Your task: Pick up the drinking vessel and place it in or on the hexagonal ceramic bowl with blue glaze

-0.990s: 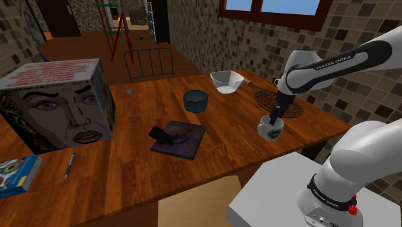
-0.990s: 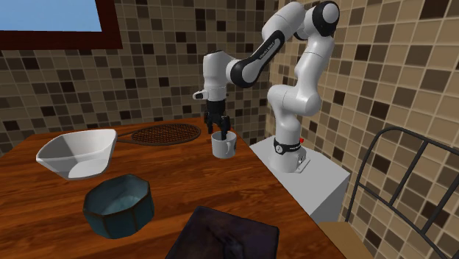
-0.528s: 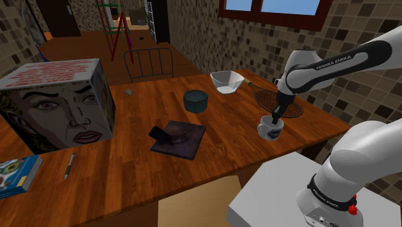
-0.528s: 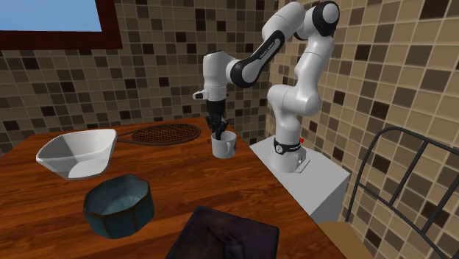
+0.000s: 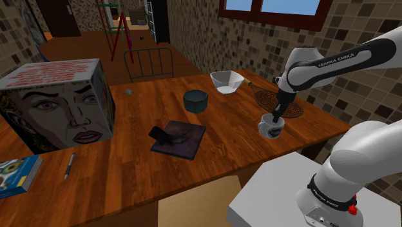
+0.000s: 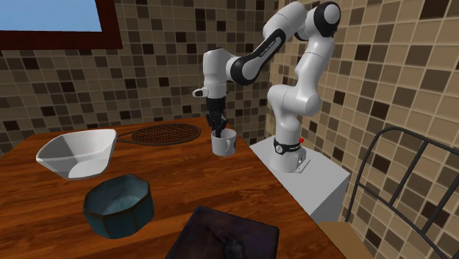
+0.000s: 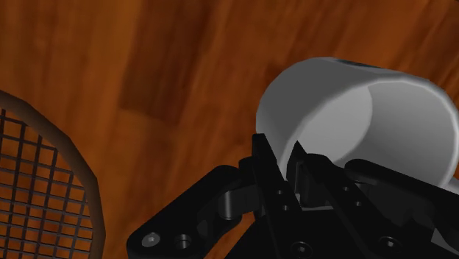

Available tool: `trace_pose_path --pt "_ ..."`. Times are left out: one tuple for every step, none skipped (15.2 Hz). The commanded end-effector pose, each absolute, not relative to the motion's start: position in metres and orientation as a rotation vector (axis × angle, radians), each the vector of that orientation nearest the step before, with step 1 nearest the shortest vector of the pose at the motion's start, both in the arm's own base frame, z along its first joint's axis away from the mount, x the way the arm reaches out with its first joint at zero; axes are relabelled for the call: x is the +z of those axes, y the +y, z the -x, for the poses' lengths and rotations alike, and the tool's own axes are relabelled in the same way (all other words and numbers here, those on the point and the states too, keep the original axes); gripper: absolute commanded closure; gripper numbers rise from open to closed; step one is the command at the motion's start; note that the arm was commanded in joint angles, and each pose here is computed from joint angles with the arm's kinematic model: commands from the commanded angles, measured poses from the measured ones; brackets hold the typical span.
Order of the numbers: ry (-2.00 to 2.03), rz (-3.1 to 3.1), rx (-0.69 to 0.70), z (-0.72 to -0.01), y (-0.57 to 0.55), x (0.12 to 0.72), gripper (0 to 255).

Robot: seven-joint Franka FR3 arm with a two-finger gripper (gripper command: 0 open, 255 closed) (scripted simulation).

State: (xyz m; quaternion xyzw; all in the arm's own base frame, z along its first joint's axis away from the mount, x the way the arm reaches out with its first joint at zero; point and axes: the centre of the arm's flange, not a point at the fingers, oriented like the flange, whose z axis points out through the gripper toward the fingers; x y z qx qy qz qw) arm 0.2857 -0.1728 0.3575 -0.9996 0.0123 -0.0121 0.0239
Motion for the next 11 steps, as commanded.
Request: trace_pose_path --pt "0.038 3.093 -0.037 -0.286 -0.172 0.368 255" --pt "0.038 3.093 -0.037 -0.286 -0.172 0.374 255" --pt "0.038 3.093 -0.037 -0.286 -0.172 0.379 255" --pt "0.038 3.093 -0.037 -0.286 -0.172 0.384 255" --pt "0.038 3.093 -0.037 -0.286 -0.172 0.389 255" --pt "0.038 3.093 -0.037 -0.286 -0.172 0.395 255" --pt "0.038 3.093 -0.037 -0.286 -0.172 0.4 255" --pt "0.038 3.093 -0.037 -0.286 -0.172 0.405 255" --pt "0.038 3.093 -0.037 -0.286 -0.172 0.41 255" --pt "0.038 3.093 -0.037 -0.286 -0.172 0.416 255" --pt "0.038 3.093 -0.037 -0.286 -0.172 0.421 255"
